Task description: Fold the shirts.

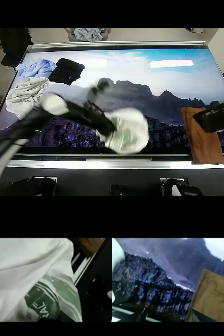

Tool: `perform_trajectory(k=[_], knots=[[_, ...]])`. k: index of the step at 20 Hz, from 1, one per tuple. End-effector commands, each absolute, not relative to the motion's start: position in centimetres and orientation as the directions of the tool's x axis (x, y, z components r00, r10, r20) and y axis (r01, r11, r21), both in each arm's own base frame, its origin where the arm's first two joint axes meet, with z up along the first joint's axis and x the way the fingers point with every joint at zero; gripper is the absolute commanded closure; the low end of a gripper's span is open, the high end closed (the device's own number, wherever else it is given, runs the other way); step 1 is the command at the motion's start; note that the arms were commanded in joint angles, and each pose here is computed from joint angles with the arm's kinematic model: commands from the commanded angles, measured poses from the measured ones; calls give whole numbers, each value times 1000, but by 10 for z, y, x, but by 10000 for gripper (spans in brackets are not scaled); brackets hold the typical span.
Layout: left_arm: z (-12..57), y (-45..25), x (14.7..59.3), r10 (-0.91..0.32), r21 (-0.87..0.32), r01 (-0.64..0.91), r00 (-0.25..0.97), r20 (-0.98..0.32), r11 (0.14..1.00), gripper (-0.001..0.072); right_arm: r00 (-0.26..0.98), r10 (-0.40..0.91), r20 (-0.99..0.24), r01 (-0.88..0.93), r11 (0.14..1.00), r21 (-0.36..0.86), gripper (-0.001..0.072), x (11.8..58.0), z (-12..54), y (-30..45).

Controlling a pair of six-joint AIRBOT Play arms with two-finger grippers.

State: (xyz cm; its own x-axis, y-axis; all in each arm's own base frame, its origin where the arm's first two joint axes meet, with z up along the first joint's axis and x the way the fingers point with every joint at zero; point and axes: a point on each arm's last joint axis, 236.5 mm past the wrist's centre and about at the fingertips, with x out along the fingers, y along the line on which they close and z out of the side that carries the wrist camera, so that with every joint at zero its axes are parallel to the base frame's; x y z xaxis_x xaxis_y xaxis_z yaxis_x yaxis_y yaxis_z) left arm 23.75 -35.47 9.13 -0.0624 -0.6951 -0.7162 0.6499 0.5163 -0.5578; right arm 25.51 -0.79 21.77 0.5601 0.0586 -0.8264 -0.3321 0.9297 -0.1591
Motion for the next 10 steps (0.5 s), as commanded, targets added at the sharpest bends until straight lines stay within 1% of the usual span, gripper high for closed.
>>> perform_trajectory(k=[1,2,3,4,5,7,9,10], knots=[[-36,-344,193,-542,-581,540,-251,-802,609,682,503,58,-862,-323,938,-125,48,263,171,-12],[-48,-344,196,-526,-586,493,-273,-806,642,678,481,66,-874,-323,940,-107,48,267,153,-12],[-48,-346,204,-529,-595,446,-276,-802,669,544,452,71,-889,-326,941,-91,48,270,135,-12],[-37,-346,217,-542,-603,422,-269,-796,677,125,416,78,-906,-328,942,-69,48,272,119,-12],[-20,-342,230,-554,-605,433,-253,-793,668,40,379,95,-920,-334,942,-40,48,272,107,-10],[19,-313,258,-536,-558,483,-199,-820,674,41,331,141,-933,-343,939,20,47,278,91,-2],[49,-265,285,-476,-443,523,-79,-876,728,41,273,243,-931,-391,912,124,45,282,79,19],[58,-239,295,-440,-381,519,-12,-898,765,40,247,306,-919,-415,891,185,42,283,74,33]])
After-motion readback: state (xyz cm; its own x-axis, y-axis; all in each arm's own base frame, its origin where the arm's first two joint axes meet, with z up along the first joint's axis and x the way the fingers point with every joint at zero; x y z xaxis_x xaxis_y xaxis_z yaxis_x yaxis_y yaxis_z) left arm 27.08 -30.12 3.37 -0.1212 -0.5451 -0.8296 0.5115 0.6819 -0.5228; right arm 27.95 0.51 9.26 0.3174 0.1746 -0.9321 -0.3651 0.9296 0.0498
